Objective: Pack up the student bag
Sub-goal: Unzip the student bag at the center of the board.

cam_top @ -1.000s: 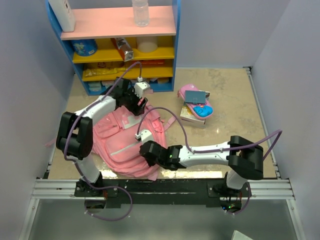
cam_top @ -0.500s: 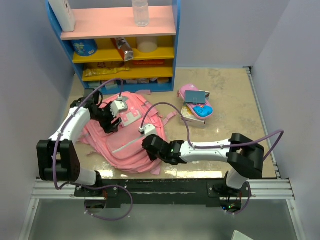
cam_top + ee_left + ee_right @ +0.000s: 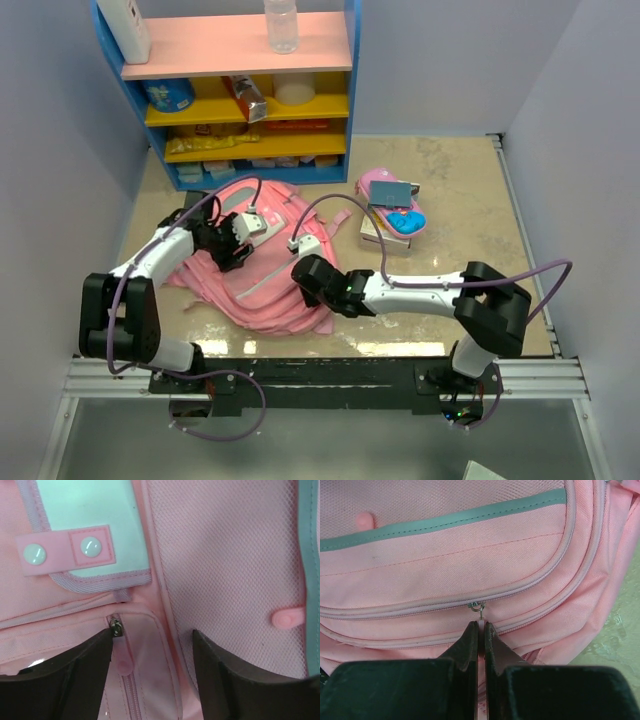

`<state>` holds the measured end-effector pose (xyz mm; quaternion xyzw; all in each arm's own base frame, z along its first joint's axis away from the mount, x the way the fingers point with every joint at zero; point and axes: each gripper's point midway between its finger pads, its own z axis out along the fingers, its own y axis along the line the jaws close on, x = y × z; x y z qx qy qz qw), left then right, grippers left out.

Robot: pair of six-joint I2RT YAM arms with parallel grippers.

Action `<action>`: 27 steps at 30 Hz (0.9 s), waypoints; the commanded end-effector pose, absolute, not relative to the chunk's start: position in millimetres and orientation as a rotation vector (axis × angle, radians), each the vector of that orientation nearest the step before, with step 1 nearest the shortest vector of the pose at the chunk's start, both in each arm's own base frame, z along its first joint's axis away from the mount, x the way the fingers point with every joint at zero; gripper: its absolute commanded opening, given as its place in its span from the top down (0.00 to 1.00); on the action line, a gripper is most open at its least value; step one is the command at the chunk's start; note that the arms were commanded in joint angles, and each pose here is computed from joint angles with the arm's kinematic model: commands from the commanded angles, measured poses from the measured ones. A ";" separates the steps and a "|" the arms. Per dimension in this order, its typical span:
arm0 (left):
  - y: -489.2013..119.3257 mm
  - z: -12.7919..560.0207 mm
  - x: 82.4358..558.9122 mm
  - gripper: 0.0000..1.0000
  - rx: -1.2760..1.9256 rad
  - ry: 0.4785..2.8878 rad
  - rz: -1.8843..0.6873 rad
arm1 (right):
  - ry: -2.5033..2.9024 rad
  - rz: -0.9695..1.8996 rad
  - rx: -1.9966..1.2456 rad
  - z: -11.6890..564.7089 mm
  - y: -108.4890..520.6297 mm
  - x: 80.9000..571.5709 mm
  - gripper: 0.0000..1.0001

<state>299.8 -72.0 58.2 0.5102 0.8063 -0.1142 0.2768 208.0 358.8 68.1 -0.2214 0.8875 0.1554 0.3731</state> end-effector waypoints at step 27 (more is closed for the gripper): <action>-125.1 14.5 302.3 0.94 1.014 2.319 -0.386 | 2.193 0.647 -0.811 91.1 462.8 156.2 1.00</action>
